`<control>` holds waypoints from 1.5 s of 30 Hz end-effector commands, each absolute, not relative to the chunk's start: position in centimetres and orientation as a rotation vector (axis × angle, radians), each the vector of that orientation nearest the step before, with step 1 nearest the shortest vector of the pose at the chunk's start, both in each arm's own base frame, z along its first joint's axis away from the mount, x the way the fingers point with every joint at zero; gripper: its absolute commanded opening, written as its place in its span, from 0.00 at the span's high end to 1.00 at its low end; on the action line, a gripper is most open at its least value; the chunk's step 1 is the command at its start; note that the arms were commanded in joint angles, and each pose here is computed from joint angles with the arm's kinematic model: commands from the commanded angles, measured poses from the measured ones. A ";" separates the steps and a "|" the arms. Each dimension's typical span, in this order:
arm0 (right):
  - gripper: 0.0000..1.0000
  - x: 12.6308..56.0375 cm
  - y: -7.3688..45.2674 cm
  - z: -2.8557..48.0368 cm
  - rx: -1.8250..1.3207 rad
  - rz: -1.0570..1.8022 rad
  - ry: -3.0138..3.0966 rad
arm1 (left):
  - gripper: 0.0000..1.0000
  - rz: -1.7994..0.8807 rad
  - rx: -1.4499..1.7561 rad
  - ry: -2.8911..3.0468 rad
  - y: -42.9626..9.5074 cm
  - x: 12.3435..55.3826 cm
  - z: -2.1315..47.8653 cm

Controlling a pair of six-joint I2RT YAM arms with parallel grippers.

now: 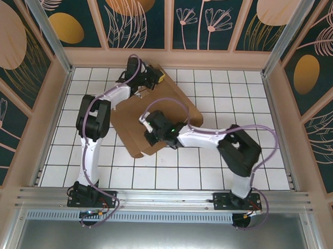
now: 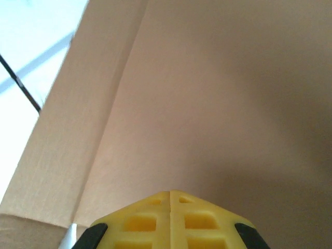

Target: Fold the paper box

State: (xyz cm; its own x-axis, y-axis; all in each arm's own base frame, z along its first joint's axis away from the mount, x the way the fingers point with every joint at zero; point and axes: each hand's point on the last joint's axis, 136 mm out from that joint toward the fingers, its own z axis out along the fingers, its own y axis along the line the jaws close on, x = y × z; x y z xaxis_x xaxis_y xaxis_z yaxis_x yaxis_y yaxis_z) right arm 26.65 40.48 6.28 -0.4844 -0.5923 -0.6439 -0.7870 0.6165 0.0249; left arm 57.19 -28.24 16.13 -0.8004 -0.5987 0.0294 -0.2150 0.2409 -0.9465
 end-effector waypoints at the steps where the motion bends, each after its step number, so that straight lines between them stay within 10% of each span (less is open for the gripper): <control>1: 1.00 26.1 41.2 4.1 -1.049 0.426 2.352 | 1.00 -1.620 -0.737 2.085 -27.4 57.3 20.1; 33: 1.00 32.6 19.1 0.4 -0.707 -0.271 2.763 | 1.00 -1.185 -0.778 2.059 -18.7 56.8 18.6; 45: 0.90 34.8 30.2 10.7 -0.615 0.404 2.472 | 1.00 -1.105 -0.757 2.068 -20.8 58.0 18.1</control>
State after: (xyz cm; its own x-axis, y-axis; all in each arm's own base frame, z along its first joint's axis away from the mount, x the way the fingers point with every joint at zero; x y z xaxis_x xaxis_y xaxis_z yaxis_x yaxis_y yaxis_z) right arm 34.61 26.25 6.76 -0.7822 -0.4051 -0.4734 -0.4772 0.8780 0.0372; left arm 57.28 -20.80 19.34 -0.6221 -0.7460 -0.2376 -0.1714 0.4259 -0.8884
